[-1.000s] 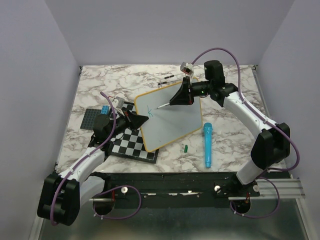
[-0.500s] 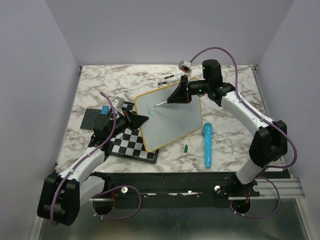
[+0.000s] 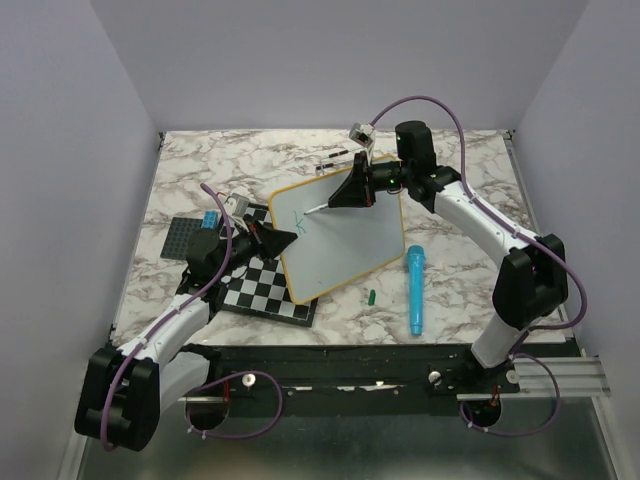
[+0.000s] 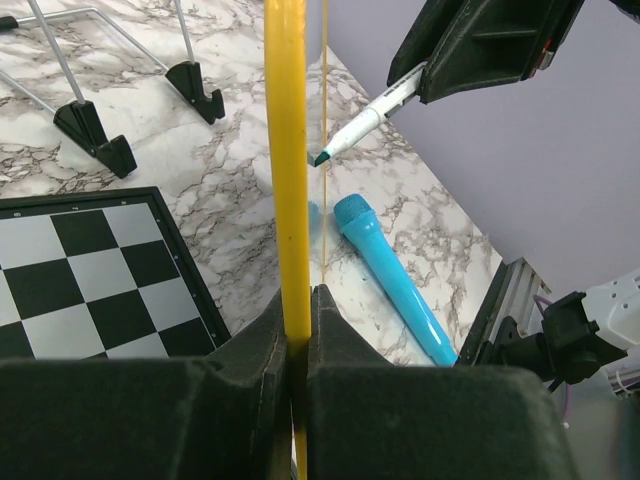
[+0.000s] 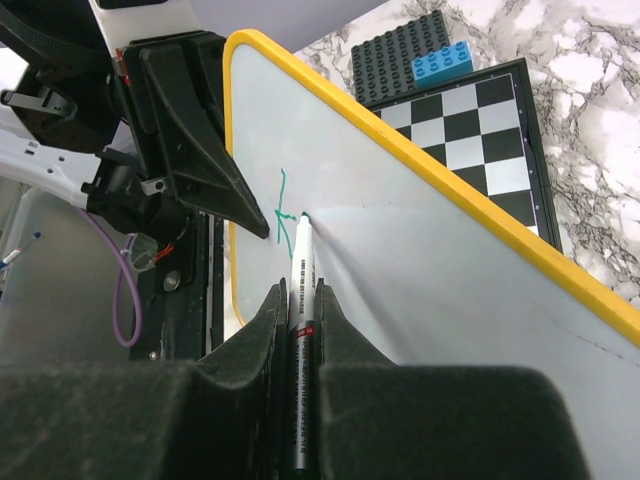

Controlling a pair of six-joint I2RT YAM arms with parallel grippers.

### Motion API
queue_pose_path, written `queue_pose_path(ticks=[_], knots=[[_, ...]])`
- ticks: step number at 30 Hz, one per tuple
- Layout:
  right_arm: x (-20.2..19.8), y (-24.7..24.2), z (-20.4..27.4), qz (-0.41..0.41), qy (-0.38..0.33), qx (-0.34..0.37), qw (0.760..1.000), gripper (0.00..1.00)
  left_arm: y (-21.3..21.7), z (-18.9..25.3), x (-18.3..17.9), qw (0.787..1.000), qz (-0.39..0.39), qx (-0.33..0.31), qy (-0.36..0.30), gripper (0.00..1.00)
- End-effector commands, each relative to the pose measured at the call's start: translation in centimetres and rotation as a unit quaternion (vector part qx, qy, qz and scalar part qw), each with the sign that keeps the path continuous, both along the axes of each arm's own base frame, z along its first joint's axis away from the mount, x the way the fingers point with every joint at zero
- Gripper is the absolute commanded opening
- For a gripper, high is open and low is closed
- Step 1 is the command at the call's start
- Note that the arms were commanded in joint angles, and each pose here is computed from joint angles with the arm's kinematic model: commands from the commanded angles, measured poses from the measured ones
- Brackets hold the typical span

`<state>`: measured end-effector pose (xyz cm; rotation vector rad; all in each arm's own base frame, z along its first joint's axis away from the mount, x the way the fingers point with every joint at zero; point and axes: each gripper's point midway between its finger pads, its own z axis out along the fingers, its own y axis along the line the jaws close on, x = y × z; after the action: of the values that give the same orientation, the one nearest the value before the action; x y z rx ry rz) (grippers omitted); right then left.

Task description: Write a sentence on the whiteboard

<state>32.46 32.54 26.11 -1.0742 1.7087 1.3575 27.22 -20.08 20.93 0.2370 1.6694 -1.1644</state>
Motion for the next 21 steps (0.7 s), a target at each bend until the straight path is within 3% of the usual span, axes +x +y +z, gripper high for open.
queue_pose_path(ticks=[1, 21], knots=[[0.9, 0.2, 0.1, -0.018, -0.014, -0.008, 1.000, 0.01, -0.6, 2.2, -0.5, 0.998, -0.026, -0.001, -0.054, 0.00], [-2.0, 0.4, -1.0, 0.031, -0.003, -0.005, 0.999, 0.01, -0.6, 2.3, -0.5, 0.998, -0.026, -0.001, -0.056, 0.00]])
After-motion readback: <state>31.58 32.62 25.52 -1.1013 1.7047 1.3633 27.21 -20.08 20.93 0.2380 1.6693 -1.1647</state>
